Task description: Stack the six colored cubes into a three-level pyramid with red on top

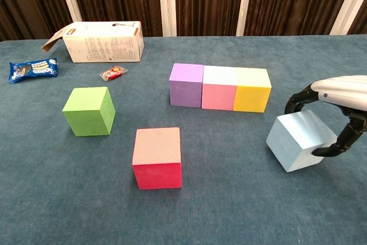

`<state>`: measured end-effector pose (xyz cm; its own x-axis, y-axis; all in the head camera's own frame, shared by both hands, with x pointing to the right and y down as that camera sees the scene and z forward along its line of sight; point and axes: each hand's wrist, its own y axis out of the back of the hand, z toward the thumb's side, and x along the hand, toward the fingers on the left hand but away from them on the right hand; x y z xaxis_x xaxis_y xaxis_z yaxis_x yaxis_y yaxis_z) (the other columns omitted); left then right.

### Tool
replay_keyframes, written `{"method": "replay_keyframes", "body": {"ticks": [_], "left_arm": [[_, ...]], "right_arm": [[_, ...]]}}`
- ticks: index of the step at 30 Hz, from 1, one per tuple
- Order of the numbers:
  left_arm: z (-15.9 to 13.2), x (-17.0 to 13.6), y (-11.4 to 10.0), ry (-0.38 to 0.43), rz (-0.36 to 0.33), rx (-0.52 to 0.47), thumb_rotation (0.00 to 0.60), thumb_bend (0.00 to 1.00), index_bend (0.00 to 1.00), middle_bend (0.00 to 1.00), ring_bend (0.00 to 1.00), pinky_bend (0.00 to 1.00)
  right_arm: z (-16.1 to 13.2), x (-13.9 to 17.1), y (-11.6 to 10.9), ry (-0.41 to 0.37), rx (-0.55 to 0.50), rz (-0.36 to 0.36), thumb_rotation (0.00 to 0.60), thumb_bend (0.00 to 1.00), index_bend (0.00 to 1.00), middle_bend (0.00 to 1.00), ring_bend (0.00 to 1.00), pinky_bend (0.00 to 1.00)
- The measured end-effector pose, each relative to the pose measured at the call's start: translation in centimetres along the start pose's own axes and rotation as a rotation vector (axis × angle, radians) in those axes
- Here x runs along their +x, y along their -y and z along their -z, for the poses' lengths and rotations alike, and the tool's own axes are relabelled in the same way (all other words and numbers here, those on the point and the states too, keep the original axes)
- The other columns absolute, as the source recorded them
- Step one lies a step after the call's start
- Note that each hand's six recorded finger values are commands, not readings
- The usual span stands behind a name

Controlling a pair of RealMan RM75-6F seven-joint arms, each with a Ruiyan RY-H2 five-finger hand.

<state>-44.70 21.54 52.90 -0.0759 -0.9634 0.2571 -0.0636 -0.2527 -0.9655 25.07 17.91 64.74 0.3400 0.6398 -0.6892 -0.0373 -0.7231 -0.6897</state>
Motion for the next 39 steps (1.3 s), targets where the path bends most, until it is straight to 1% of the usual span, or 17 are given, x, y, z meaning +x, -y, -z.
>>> {"method": "replay_keyframes", "body": {"ticks": [5, 9, 14, 17, 21, 25, 30, 35, 39], "left_arm": [[0.2, 0.0, -0.2, 0.001, -0.013, 0.035, 0.6, 0.33, 0.05, 0.0, 0.0, 0.0], [0.3, 0.0, -0.5, 0.003, -0.036, 0.067, 0.6, 0.33, 0.05, 0.0, 0.0, 0.0], [0.5, 0.2, -0.9, -0.01, -0.08, 0.085, 0.6, 0.33, 0.05, 0.0, 0.0, 0.0], [0.7, 0.2, -0.9, -0.022, -0.083, 0.079, 0.6, 0.33, 0.05, 0.0, 0.0, 0.0], [0.9, 0.4, -0.9, -0.036, -0.081, 0.075, 0.6, 0.34, 0.05, 0.0, 0.0, 0.0], [1.2, 0.6, -0.8, -0.049, -0.081, 0.076, 0.6, 0.34, 0.05, 0.0, 0.0, 0.0], [1.5, 0.9, -0.8, -0.06, -0.08, 0.078, 0.6, 0.34, 0.05, 0.0, 0.0, 0.0], [1.7, 1.1, -0.8, -0.071, -0.09, 0.096, 0.6, 0.33, 0.05, 0.0, 0.0, 0.0], [1.7, 1.2, -0.7, -0.08, -0.096, 0.106, 0.6, 0.34, 0.05, 0.0, 0.0, 0.0]], "right_arm": [[0.2, 0.5, -0.6, 0.023, -0.016, -0.005, 0.6, 0.3, 0.38, 0.38, 0.17, 0.0], [0.5, 1.2, -1.8, 0.049, -0.035, -0.012, 0.6, 0.3, 0.38, 0.38, 0.17, 0.0], [1.0, 2.2, -4.9, 0.102, -0.063, 0.007, 0.6, 0.3, 0.39, 0.38, 0.17, 0.0], [1.3, 2.4, -7.1, 0.137, -0.076, 0.03, 0.6, 0.3, 0.43, 0.38, 0.17, 0.0], [1.0, 1.9, -9.3, 0.172, -0.104, 0.031, 0.6, 0.3, 0.44, 0.38, 0.17, 0.0], [0.3, 0.4, -11.6, 0.209, -0.109, 0.02, 0.6, 0.3, 0.44, 0.38, 0.17, 0.0], [-1.6, -2.0, -13.8, 0.257, -0.101, 0.0, 0.6, 0.3, 0.44, 0.38, 0.17, 0.0], [-4.0, -5.4, -15.6, 0.321, -0.106, -0.03, 0.6, 0.3, 0.44, 0.38, 0.17, 0.0], [-6.8, -8.5, -17.3, 0.349, -0.098, -0.025, 0.6, 0.3, 0.44, 0.38, 0.17, 0.0]]}}
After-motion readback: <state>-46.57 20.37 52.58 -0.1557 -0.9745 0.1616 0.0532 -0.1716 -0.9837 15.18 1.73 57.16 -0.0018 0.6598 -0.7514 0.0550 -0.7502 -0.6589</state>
